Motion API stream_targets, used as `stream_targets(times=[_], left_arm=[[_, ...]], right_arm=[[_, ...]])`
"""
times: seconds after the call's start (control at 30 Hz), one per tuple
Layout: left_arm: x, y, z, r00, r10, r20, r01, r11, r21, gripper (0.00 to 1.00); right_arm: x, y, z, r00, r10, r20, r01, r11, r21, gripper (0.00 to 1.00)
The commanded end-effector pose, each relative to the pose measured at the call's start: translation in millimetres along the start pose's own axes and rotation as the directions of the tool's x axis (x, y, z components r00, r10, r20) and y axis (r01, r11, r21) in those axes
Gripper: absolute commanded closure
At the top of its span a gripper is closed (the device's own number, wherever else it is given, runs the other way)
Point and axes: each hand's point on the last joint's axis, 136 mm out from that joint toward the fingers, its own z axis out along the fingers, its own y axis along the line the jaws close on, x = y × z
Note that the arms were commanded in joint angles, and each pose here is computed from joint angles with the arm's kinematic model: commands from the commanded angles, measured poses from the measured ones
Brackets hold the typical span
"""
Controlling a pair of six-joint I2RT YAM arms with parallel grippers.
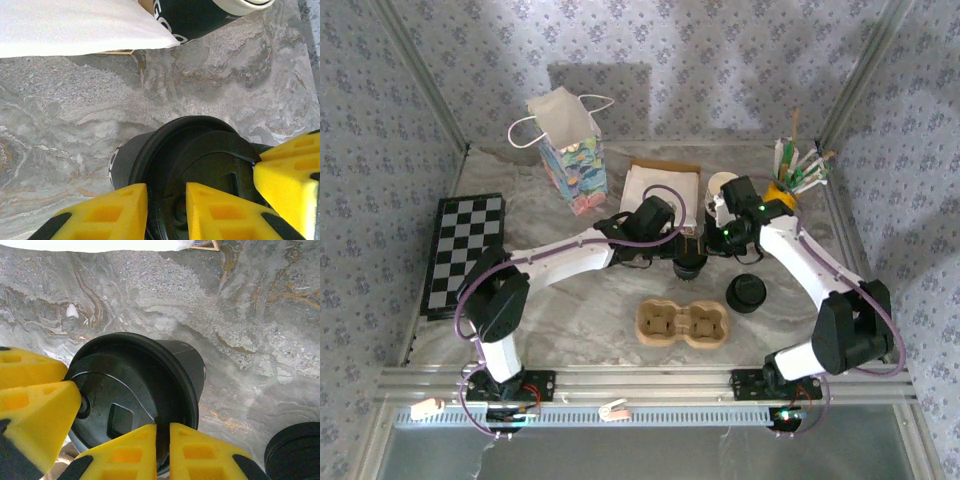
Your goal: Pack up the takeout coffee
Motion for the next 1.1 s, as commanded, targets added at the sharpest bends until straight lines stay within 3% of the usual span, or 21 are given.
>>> stream_targets(times=[0.0,0.17,0.3,0.63,0.87,0.93,1.07], left_arm=[[15,19,15,0.998,0.011,-0.057,-0.013,0.999,-0.041,0.73],[10,14,21,0.998,0.030,-0.051,-0.030,0.999,-0.012,0.73],[12,16,23,0.998,0.031,-0.060,-0.033,0.999,-0.016,0.74],[18,21,27,0.996,0.035,-0.078,-0.037,0.999,-0.021,0.75],[5,7,26,0.997,0.057,-0.060,-0.056,0.998,0.008,0.75],[0,3,25,0.997,0.063,-0.048,-0.063,0.998,0.015,0.74],[-8,-5,22,0.996,0.081,-0.029,-0.080,0.996,0.029,0.73]], right_arm=[[36,-2,-1,0.994,0.026,-0.103,-0.020,0.998,0.053,0.86],[36,4,-12,0.997,0.027,-0.079,-0.023,0.999,0.047,0.85],[54,-8,4,0.986,0.054,-0.155,-0.047,0.998,0.049,0.84],[77,-23,39,0.972,0.086,-0.217,-0.075,0.995,0.058,0.84],[48,-2,5,0.993,0.073,-0.093,-0.074,0.997,-0.010,0.78],[40,6,-5,0.995,0.074,-0.067,-0.077,0.996,-0.043,0.70],[29,16,-18,0.996,0.083,-0.029,-0.085,0.992,-0.089,0.66]])
